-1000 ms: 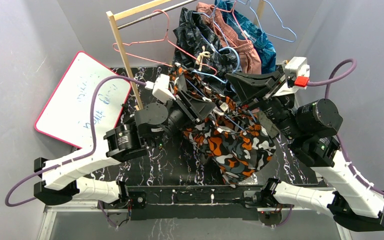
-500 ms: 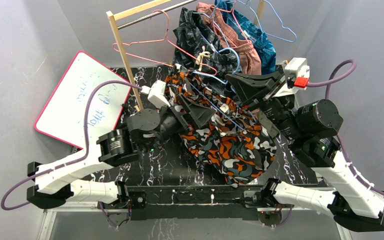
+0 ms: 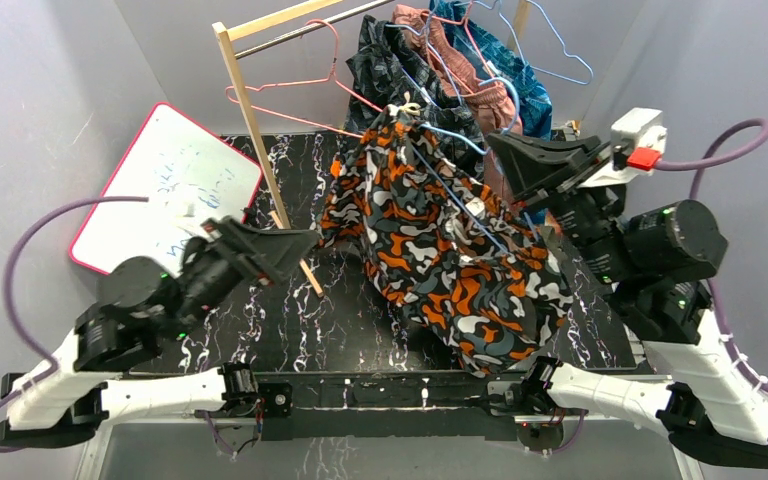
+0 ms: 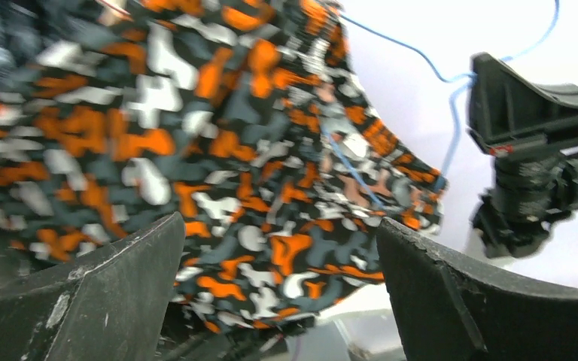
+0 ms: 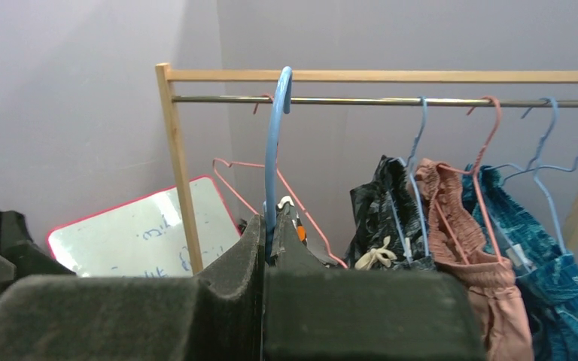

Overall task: Place the shorts on the hanger
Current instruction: Hang the shorts on the hanger.

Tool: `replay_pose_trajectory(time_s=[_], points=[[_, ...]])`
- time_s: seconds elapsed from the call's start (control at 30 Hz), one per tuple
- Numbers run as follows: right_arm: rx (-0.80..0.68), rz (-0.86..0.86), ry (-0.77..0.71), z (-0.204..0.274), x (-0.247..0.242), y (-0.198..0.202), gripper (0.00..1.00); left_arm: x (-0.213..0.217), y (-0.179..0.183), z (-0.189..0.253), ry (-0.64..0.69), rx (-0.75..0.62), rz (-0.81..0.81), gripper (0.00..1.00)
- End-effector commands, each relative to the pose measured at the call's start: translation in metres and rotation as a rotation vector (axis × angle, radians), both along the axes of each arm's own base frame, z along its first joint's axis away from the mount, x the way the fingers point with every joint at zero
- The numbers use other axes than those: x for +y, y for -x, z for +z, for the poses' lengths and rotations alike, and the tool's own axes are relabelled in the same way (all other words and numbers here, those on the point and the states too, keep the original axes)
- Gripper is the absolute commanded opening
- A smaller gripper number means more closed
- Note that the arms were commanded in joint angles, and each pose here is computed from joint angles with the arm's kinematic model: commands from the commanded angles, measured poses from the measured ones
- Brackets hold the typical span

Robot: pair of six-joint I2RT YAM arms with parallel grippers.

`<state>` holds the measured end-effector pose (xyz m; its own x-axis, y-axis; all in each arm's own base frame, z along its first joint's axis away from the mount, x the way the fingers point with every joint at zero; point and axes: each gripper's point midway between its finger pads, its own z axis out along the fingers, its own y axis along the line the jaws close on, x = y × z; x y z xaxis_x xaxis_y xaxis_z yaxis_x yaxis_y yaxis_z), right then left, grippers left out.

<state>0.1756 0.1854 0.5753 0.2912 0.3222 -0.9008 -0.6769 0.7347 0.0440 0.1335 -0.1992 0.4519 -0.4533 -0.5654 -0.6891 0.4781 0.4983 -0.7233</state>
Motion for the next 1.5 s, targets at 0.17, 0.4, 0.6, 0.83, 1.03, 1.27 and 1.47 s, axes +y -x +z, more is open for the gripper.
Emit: replay_pose_trajectory(time_s=[0.17,0.4,0.6,0.83,1.03,1.27,1.47], points=[[0.038,-0.137,-0.005,0.021,-0.047,0.002,0.0,0.126,-0.033,-0.053,-0.205,-0.059,0.471,0.98],[0.061,0.004,0.075,0.015,-0.02,0.014,0.0,0.136,-0.038,-0.05,-0.29,-0.136,0.517,0.98],[0.083,0.121,0.128,0.0,0.012,0.018,0.0,0.107,-0.027,0.01,-0.27,-0.395,0.36,0.98],[0.066,0.24,0.138,-0.001,0.029,0.032,0.0,0.012,0.016,0.073,-0.379,-0.899,-0.044,0.98],[0.031,0.373,0.121,-0.003,0.028,0.062,0.0,-0.096,0.024,0.066,-0.585,-1.207,-0.33,0.98],[-0.014,0.494,0.143,-0.012,0.035,0.084,0.0,-0.151,0.0,0.054,-0.687,-1.308,-0.319,0.86],[-0.033,0.505,0.133,-0.012,0.035,0.087,0.0,-0.161,-0.003,0.039,-0.723,-1.312,-0.341,0.44]])
